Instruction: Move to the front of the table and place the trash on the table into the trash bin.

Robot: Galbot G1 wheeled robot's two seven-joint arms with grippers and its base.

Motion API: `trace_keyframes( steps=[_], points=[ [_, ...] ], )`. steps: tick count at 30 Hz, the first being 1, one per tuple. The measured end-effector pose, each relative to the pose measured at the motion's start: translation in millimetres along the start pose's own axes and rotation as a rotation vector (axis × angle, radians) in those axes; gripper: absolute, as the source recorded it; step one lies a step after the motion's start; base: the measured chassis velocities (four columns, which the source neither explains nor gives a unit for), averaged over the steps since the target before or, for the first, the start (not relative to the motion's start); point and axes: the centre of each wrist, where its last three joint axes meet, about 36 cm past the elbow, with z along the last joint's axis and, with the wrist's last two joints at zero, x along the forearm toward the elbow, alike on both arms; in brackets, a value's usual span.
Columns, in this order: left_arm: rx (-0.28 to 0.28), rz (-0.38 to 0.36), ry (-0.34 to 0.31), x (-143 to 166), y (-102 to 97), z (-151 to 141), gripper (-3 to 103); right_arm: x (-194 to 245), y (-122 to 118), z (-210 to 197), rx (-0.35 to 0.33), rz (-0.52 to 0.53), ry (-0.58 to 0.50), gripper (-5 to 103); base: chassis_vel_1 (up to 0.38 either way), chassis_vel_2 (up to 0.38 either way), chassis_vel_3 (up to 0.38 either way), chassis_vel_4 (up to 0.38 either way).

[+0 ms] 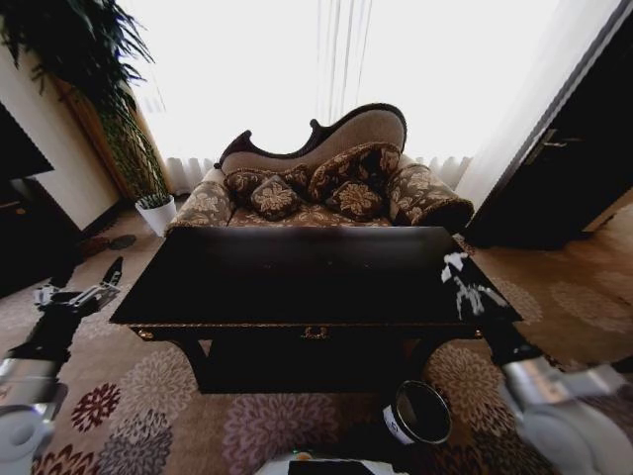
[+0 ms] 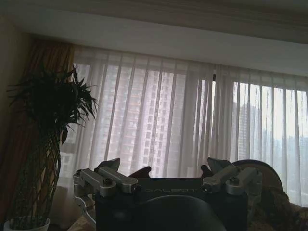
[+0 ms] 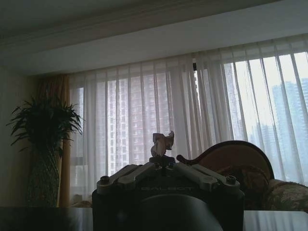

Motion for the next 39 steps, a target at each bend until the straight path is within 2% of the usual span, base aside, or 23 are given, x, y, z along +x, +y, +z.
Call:
trace_keyframes(
  steps=[3, 5, 12, 15, 19, 20, 23, 27, 29, 36, 39],
  points=[
    [0.006, -0.007, -0.003, 1.8, -0.6, 1.1, 100, 18.0, 6.9, 12.9, 0.052, 0.052, -0.032, 0, 0.000, 0.000, 0.000, 0.000],
    [0.008, -0.010, -0.003, 2.5, -0.8, 1.7, 100, 24.7, 8.5, 17.9, 0.063, 0.072, -0.034, 0, 0.000, 0.000, 0.000, 0.000],
    [0.001, -0.027, -0.008, 6.3, 2.3, 0.5, 100, 67.2, -0.9, 63.0, 0.091, 0.127, 0.047, 0, 0.000, 0.000, 0.000, 0.000],
    [0.001, -0.026, -0.012, 4.9, 2.9, 0.0, 100, 86.3, -6.7, 81.9, 0.089, 0.128, 0.087, 0, 0.000, 0.000, 0.000, 0.000],
    [0.007, -0.025, -0.009, 3.2, 3.1, 2.1, 100, 115.0, -13.1, 110.2, 0.080, 0.075, 0.141, -1, 0.000, 0.000, 0.000, 0.000],
    [0.008, -0.025, -0.009, 3.1, 3.0, 2.4, 100, 124.1, -13.3, 121.0, 0.070, 0.059, 0.159, 4, 0.000, 0.000, 0.000, 0.000],
    [0.006, -0.025, -0.012, 3.3, 2.9, 0.3, 100, 140.6, -12.8, 143.8, 0.049, 0.037, 0.203, 10, 0.000, 0.000, 0.000, 0.000],
    [-0.002, -0.018, -0.028, 4.5, 1.5, -9.1, 100, 153.9, -12.6, 167.4, 0.033, 0.022, 0.260, 7, 0.000, 0.000, 0.000, 0.000],
    [-0.011, -0.018, -0.036, 6.5, 1.2, -15.2, 100, 159.6, -13.1, 180.8, 0.026, 0.019, 0.294, 2, 0.000, 0.000, 0.000, 0.000],
    [-0.028, -0.020, -0.041, 11.8, -0.2, -24.7, 100, 173.9, -16.7, 210.9, 0.010, 0.049, 0.391, 0, 0.000, 0.000, 0.000, 0.000],
    [-0.037, -0.018, -0.042, 14.4, -3.6, -29.5, 100, 177.0, -19.9, 230.0, 0.002, 0.110, 0.477, 0, 0.000, 0.000, 0.000, 0.000]
  ],
)
